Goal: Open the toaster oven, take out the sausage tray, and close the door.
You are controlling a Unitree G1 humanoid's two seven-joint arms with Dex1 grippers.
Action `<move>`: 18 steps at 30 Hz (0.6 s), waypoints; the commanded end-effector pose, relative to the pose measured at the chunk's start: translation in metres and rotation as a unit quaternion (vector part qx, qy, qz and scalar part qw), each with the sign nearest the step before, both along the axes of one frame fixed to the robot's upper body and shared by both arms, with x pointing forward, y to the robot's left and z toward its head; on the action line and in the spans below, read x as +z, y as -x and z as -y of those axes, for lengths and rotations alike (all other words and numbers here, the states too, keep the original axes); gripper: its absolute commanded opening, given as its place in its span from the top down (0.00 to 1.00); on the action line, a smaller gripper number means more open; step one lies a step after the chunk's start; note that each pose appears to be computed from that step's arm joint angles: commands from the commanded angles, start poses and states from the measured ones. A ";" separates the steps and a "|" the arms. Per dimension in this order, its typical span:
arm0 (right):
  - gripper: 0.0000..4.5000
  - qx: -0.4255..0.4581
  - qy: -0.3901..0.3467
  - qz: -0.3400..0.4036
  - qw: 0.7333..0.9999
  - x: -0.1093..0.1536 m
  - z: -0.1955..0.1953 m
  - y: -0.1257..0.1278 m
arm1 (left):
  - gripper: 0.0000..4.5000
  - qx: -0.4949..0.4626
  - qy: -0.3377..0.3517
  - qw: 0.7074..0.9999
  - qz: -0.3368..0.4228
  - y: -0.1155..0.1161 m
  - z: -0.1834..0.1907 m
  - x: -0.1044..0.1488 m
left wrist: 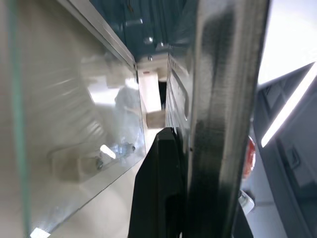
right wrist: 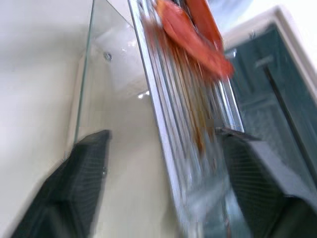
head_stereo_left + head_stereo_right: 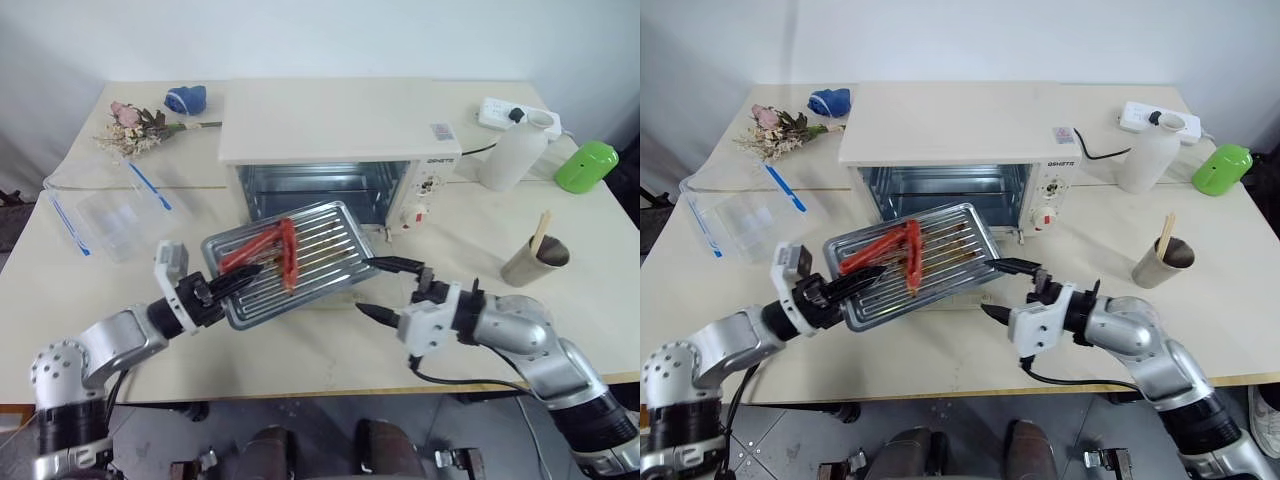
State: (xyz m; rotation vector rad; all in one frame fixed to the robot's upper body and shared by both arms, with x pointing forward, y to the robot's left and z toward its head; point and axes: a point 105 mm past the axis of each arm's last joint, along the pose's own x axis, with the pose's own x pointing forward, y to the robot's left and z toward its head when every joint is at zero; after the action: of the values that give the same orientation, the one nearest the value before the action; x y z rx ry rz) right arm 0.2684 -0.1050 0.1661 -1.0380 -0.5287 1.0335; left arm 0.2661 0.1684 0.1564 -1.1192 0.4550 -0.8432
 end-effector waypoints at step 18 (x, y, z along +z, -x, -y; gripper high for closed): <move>0.88 -0.084 -0.084 -0.346 0.931 -0.042 0.095 -0.035 | 1.00 0.252 0.140 0.957 0.031 0.087 -0.063 -0.019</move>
State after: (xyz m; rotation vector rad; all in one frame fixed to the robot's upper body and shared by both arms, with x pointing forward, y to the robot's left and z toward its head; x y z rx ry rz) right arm 0.3032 -0.1987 0.1236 -0.5000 0.0570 1.0869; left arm 0.1855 0.2267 0.1250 -1.4006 0.0548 -0.4828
